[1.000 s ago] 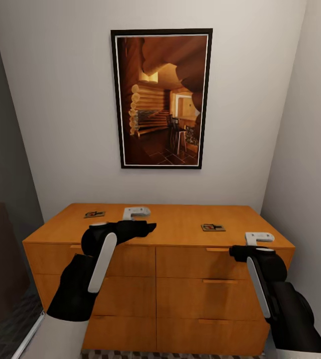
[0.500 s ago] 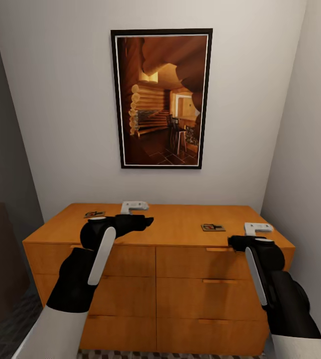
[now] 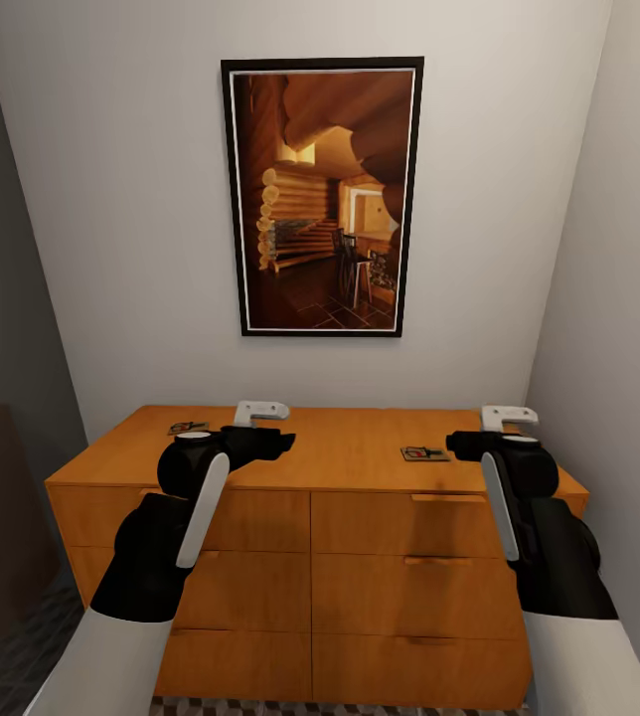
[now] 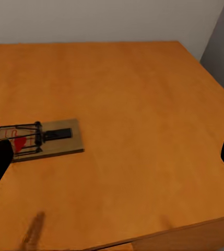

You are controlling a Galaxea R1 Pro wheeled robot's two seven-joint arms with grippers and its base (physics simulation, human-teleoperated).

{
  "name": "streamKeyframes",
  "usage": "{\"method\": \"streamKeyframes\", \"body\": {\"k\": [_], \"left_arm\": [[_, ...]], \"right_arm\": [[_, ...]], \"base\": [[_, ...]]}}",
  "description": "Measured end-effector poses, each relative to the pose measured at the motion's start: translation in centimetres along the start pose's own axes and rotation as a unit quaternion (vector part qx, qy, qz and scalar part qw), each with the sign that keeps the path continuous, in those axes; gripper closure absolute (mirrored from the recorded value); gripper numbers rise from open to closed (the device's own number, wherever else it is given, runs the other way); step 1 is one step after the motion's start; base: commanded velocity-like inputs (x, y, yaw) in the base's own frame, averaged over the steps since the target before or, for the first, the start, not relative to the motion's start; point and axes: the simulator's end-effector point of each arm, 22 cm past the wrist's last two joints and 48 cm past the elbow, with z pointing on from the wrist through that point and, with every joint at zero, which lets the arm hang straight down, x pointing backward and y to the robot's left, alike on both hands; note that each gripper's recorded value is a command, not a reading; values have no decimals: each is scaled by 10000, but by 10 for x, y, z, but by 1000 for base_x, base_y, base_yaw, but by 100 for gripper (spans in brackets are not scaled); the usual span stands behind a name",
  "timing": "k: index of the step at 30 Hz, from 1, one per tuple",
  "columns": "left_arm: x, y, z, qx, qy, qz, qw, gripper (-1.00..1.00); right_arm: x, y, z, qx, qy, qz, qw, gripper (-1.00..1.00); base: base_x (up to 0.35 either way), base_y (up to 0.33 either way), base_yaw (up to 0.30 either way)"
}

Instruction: Take the four mousetraps from the cabinet in the bathroom and place them on the bathroom floor. Make sure all four end up on the same floor surface, and ensure that at least two of them are either under or directly next to the same bathroom sink.

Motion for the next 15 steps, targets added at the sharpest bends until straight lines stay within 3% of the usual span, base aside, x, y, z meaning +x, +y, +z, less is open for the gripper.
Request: {"method": "streamKeyframes", "body": {"k": [8, 15], "left_arm": [[-1, 2, 0, -65, -31, 48, 10000, -100], [-1, -18, 0, -3, -49, 336, 9994, -100]], "right_arm": [[-12, 8, 0, -89, -52, 55, 9999, -100], [-5, 12, 6, -130, 70, 37, 9999, -100]], "base": [[0, 0, 0], [0, 0, 0]]}}
